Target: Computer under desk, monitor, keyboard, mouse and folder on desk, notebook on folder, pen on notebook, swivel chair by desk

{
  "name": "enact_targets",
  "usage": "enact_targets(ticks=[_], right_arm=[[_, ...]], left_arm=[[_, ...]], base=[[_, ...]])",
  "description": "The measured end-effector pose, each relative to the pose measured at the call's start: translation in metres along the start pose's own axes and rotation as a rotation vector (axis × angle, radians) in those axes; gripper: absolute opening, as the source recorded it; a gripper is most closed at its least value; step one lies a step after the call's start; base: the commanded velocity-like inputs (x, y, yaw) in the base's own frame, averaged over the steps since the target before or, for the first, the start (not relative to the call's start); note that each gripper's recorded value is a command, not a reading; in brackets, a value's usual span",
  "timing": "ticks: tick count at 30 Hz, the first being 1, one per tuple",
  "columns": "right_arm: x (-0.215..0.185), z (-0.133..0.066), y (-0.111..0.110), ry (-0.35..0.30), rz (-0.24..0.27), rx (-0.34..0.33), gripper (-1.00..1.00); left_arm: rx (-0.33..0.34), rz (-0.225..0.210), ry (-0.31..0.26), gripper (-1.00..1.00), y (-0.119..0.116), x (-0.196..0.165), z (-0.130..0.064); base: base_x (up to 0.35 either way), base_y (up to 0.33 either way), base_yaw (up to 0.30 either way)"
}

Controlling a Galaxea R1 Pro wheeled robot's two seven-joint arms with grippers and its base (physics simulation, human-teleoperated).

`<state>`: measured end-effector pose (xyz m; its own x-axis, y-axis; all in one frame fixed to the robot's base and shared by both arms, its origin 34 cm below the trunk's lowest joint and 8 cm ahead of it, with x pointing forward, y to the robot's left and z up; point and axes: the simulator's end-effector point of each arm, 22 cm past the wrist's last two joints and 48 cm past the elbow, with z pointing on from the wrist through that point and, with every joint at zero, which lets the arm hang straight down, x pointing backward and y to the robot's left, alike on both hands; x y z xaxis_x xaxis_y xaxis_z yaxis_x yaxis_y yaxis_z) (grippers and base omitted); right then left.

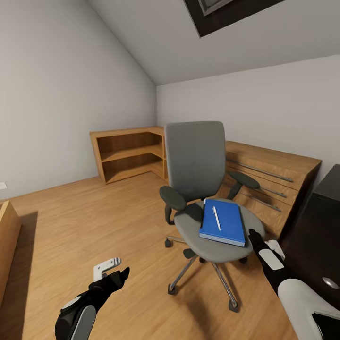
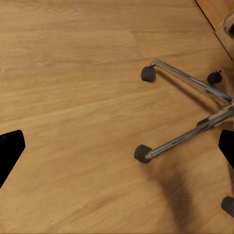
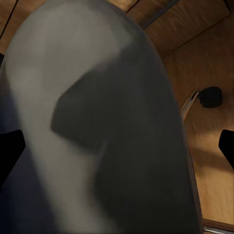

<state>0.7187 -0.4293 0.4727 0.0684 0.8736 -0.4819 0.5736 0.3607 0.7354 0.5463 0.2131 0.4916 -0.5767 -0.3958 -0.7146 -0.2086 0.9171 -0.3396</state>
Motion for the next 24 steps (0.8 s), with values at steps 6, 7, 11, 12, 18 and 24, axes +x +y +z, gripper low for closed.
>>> enact_targets(ticks=[6,7,11,12,18,24], right_arm=[[0.0,0.0,0.001,0.0,0.0,-0.003,1.0],[0.0,0.0,0.001,0.0,0.0,-0.003,1.0],[-0.001,0.0,0.001,-0.003,0.001,-0.002,1.0],[-0.002,0.0,0.001,-0.003,0.001,-0.003,1.0],[0.0,0.0,0.002,-0.001,0.001,-0.005,1.0],[0.0,0.0,0.002,-0.001,0.0,-0.004,1.0]], left_arm=[[0.003,0.0,0.001,1.0,-0.001,0.0,0.0],[0.003,0.0,0.001,1.0,-0.001,0.0,0.0],[0.004,0.001,0.0,1.0,-0.001,0.0,0.0],[0.007,0.003,0.001,1.0,-0.003,0.001,0.0],[0.023,0.02,0.009,1.0,-0.011,0.005,0.0],[0.024,0.023,0.011,1.0,-0.012,0.005,0.0]], base=[[0.057,0.0,0.0],[0.01,0.0,0.0],[0.156,0.0,0.0],[0.274,0.0,0.0],[0.133,0.0,0.0],[0.021,0.0,0.0]])
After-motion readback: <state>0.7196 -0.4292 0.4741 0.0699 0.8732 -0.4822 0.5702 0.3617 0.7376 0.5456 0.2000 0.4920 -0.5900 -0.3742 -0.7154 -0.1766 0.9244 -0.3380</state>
